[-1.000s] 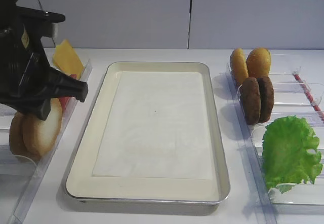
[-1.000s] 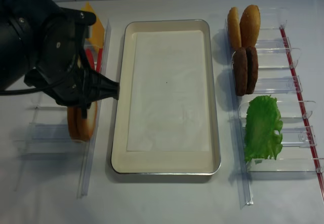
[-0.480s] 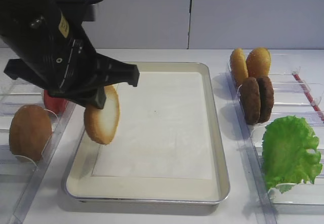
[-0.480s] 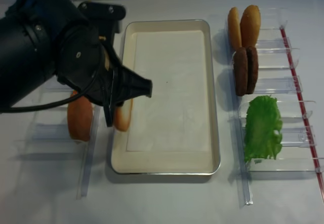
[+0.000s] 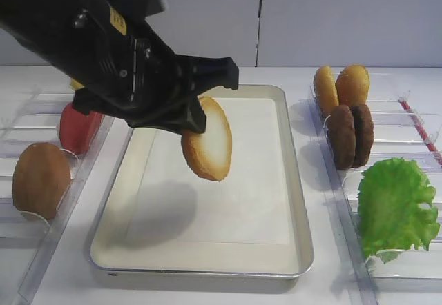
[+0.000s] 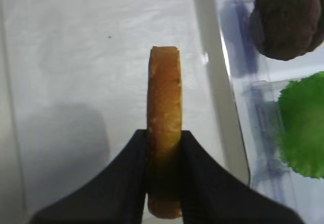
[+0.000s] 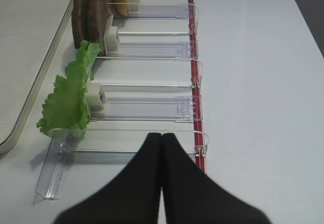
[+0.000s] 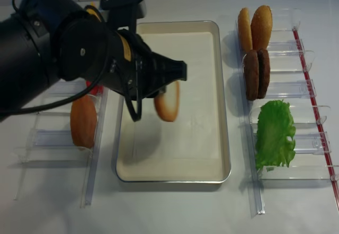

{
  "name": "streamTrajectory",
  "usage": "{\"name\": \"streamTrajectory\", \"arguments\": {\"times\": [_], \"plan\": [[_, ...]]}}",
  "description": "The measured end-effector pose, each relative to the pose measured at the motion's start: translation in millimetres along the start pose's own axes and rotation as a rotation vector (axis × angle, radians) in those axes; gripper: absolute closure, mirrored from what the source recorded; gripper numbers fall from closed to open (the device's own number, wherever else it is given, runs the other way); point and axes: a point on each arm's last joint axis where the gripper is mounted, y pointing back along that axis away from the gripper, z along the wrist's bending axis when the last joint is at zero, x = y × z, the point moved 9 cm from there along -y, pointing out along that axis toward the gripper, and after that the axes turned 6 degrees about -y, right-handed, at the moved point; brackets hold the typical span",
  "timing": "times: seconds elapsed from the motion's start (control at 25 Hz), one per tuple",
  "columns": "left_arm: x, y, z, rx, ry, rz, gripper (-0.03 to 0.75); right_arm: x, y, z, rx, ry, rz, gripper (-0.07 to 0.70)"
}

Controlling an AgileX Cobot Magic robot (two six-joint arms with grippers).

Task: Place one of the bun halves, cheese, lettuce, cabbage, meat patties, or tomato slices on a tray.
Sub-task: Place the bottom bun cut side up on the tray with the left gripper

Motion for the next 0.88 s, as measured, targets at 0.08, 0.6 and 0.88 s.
{"name": "streamTrajectory", "arguments": {"times": [0.08, 0.6, 0.88], "plan": [[4, -9, -6.0, 0.053, 0.016, 0.024, 0.567, 0, 0, 0, 0.0, 0.0, 0.0, 0.659], [7, -36, -1.5, 0.497, 0.137, 0.057, 0.567, 0, 0, 0, 0.0, 0.0, 0.0, 0.659], [18, -44, 4.9, 0.611, 0.171, 0.026, 0.567, 0, 0, 0, 0.0, 0.0, 0.0, 0.659]]}}
